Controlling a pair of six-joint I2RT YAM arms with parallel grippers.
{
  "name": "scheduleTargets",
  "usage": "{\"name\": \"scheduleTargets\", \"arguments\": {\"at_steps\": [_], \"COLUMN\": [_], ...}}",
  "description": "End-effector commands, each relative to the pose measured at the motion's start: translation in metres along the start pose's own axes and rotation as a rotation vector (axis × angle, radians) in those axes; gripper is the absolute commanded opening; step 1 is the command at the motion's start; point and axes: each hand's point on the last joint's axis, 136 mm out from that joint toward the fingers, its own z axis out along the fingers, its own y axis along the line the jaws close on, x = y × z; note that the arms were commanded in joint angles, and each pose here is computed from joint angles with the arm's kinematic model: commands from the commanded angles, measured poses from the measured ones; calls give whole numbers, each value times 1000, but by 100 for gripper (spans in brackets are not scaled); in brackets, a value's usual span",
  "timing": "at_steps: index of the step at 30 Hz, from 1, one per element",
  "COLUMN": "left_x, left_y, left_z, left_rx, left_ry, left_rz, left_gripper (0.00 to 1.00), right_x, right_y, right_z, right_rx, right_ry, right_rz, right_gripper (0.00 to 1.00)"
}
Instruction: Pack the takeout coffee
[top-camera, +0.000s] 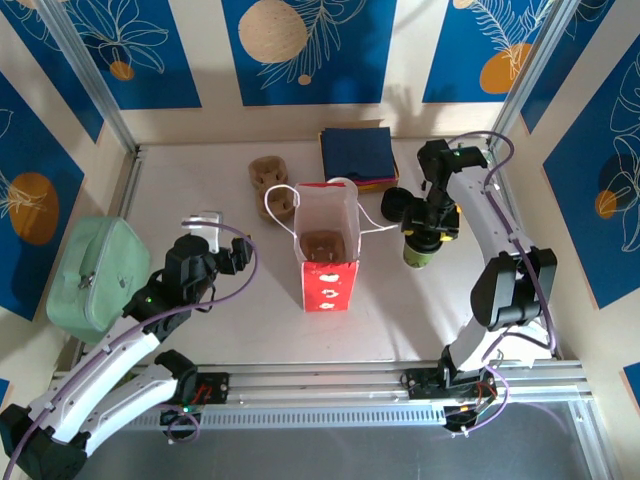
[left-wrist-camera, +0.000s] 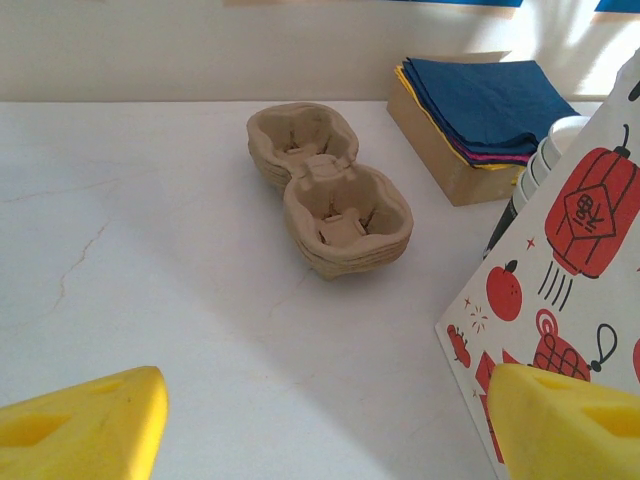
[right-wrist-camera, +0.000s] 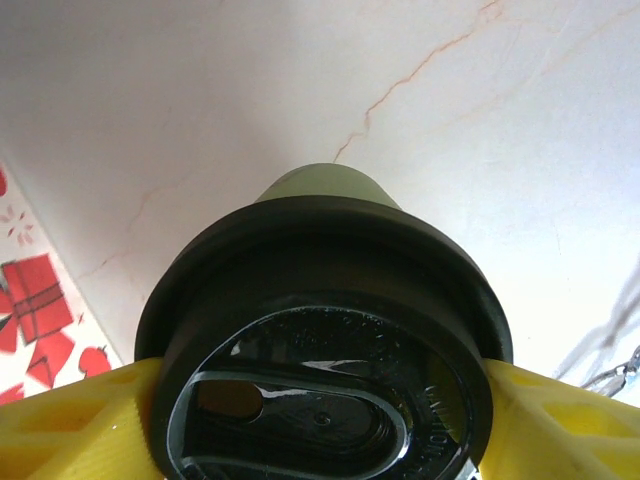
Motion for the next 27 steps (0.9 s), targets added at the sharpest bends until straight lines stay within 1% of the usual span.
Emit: {"name": "scheduleTargets", "arguments": {"at_steps": [1, 5, 9, 13, 16, 24, 27], "left_x": [-13, -12, -11, -8, -5, -1, 4], "left_y": [-2, -5, -13, -38, -55, -82, -89], "left_z": [-6, -6, -6, -5, -3, -3, -2], "left_rx": [15, 31, 82, 220, 305, 432, 462], "left_ry": [-24, -22, -24, -13, 7, 6, 4], "left_rz": [-15, -17, -8, -1, -3, 37, 58], "left_gripper": [83, 83, 83, 83, 80, 77, 76], "right_x": [14, 22, 29, 34, 35, 28, 25], "right_y": [4, 14, 25, 34, 35, 33, 35], "right_z": [-33, -59, -77, -92, -101, -135, -147], "right_rx": [10, 20, 31, 43, 53, 33, 0], "right_ry": [-45, -90, -118, -139, -148, -231, -271], "right_rz": [-3, -39, -75, -105, -117, -111, -111], "right_gripper": [70, 70, 70, 69, 70, 69, 69]}}
